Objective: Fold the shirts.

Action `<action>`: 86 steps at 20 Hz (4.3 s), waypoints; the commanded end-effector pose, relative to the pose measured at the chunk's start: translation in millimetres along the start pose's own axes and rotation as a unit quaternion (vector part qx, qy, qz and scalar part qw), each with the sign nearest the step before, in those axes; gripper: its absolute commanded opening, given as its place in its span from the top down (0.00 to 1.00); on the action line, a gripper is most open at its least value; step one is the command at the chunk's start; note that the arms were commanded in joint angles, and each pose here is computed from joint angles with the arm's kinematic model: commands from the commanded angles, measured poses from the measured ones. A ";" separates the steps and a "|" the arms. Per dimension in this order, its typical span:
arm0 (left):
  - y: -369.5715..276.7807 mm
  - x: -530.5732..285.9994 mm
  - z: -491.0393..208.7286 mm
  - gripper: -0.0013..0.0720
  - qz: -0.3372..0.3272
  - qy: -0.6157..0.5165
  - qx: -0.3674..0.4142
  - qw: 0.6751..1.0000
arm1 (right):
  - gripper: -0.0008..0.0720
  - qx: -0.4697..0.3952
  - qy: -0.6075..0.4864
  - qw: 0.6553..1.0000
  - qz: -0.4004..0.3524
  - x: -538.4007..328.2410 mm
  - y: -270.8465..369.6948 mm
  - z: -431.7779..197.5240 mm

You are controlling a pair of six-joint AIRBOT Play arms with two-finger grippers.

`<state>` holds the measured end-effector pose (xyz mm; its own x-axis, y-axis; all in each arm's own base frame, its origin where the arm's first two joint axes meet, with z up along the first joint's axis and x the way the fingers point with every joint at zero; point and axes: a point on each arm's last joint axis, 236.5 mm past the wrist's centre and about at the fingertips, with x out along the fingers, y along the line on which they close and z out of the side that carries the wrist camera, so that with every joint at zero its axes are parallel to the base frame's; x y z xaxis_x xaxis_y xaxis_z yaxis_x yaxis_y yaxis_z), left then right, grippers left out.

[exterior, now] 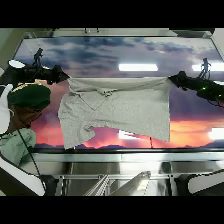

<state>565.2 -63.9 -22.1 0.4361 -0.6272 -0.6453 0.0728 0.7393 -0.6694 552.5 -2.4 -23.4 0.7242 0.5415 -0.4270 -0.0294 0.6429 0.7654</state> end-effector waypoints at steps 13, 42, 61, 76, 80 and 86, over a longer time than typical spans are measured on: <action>27.3 35.8 86.5 0.96 0.050 -0.127 0.096 0.986 | 0.98 -0.047 0.070 0.996 0.039 35.9 -16.0 -15.7; 25.3 -106.4 -124.9 0.99 0.099 0.171 -0.048 0.979 | 0.97 0.117 0.290 0.950 0.016 -114.5 18.1 -177.8; 78.2 -31.9 -177.2 0.96 0.123 0.167 -0.163 0.965 | 0.43 0.199 0.279 0.939 -0.042 -106.9 4.0 -193.3; 26.0 -61.5 -202.7 0.96 0.067 0.265 -0.140 0.952 | 0.44 0.190 0.323 0.926 -0.053 -51.1 -5.1 -244.9; 13.7 -72.8 -197.5 0.96 0.065 0.257 -0.126 0.956 | 0.97 0.193 0.334 0.923 -0.011 -55.3 13.0 -244.7; 0.9 -106.1 -213.5 0.96 0.046 0.299 -0.139 0.943 | 0.97 0.196 0.359 0.912 0.027 -96.3 24.8 -234.0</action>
<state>343.7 -52.2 -44.0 -0.1114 -0.6350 -0.7645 -0.2045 0.7674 -0.6076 327.0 96.1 -99.7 0.0867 0.8385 -0.5379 0.3127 0.4897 0.8139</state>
